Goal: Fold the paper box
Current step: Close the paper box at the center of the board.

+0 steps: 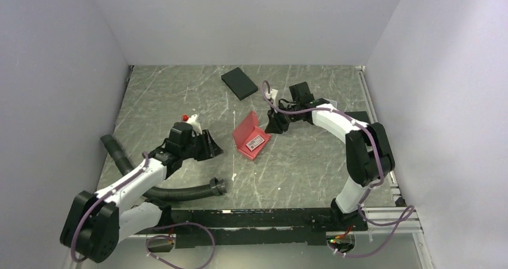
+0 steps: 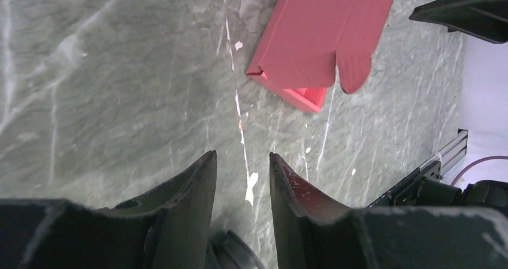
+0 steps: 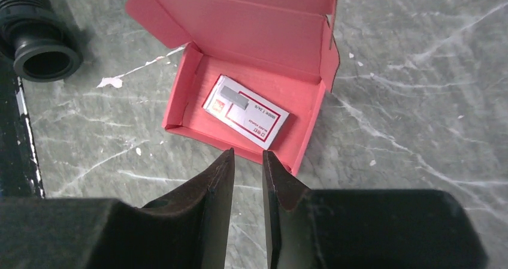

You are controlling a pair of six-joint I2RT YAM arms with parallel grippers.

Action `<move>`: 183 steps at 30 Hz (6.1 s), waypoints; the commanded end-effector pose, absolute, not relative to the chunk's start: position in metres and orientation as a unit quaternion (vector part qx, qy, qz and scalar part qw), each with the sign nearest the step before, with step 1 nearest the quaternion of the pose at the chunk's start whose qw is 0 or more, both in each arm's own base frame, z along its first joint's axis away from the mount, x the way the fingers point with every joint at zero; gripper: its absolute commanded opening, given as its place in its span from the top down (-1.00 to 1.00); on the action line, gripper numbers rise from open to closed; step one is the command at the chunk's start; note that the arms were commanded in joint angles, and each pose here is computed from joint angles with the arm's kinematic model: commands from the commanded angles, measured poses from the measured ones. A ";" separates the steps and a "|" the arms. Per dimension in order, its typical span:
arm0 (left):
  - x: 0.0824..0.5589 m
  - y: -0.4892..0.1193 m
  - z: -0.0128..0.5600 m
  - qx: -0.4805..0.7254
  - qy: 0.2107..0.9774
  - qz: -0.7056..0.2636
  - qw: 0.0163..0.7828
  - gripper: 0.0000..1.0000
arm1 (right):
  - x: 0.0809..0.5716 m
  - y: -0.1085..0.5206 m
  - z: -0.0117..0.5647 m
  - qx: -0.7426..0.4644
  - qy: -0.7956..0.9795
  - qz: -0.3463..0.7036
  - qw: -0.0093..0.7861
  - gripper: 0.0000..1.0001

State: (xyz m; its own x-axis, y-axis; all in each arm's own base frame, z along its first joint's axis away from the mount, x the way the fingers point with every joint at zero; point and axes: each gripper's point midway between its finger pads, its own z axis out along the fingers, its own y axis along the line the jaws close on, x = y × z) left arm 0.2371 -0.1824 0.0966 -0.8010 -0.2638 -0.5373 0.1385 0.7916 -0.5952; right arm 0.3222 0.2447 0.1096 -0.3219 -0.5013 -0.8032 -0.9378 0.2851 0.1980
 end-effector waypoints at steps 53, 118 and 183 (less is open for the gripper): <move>0.299 -0.231 0.132 0.014 0.840 -0.387 0.381 0.07 | 0.391 0.204 0.129 -0.447 0.740 0.327 0.381 -0.24; 0.360 -0.311 0.147 0.462 0.793 -0.253 0.307 -0.03 | 0.346 0.182 0.165 -0.567 0.643 0.309 0.412 -0.83; 0.314 -0.205 0.127 0.116 0.819 -0.291 0.480 0.20 | 0.392 0.223 0.087 -0.354 0.815 0.338 0.309 0.50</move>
State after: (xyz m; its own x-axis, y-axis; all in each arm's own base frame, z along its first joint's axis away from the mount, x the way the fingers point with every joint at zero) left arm 0.2930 -0.1792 0.0952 -0.6013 -0.0354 -0.7982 0.3729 0.8711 -0.3196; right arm 0.3790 0.2116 0.0759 -0.5820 -0.3811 -0.7183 -0.7788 0.5155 0.3575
